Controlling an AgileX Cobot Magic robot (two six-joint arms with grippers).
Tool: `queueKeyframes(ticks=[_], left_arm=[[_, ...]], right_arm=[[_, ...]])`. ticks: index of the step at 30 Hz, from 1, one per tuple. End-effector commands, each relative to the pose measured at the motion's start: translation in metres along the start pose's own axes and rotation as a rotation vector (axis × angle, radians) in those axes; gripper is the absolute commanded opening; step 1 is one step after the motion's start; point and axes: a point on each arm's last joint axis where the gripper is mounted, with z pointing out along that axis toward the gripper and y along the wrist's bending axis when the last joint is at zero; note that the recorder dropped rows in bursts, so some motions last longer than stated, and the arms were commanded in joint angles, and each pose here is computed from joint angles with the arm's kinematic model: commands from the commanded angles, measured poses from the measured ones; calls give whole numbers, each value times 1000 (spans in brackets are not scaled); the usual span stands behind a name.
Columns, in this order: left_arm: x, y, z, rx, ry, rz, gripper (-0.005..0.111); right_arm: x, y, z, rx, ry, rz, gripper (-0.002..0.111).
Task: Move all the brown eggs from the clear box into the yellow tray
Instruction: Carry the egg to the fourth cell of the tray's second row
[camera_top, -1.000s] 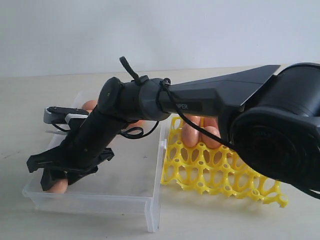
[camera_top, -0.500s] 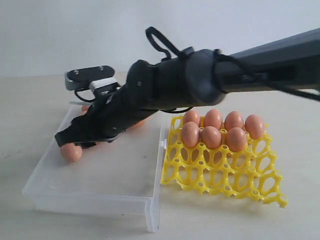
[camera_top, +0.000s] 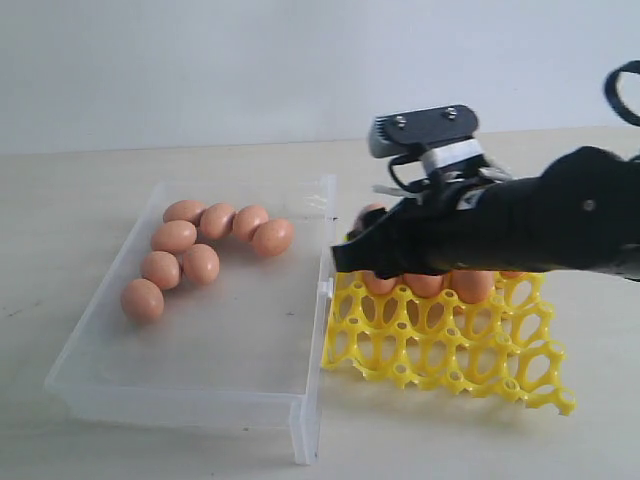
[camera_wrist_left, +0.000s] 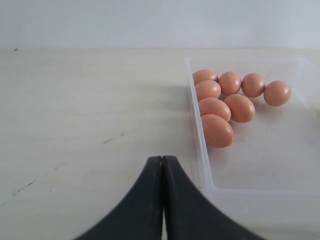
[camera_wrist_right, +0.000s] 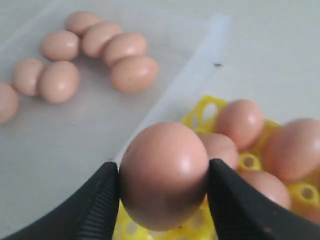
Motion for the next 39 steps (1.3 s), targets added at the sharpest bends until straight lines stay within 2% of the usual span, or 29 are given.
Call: queueKeyframes(ticks=[1,13,17,39], left_arm=[[-2,0,-1,0,-14,0,0],[-2,0,-1,0,-14,0,0],[-2,0,-1,0,-14,0,0],[-2,0,-1,0,-14,0,0]], right_arm=[[12,-33,-13,80,13,30,0],[16,-89,-22,216,36,110,0],[16,-100,-25,245,32,138,0],[46,-115,8,281,153,162,0]])
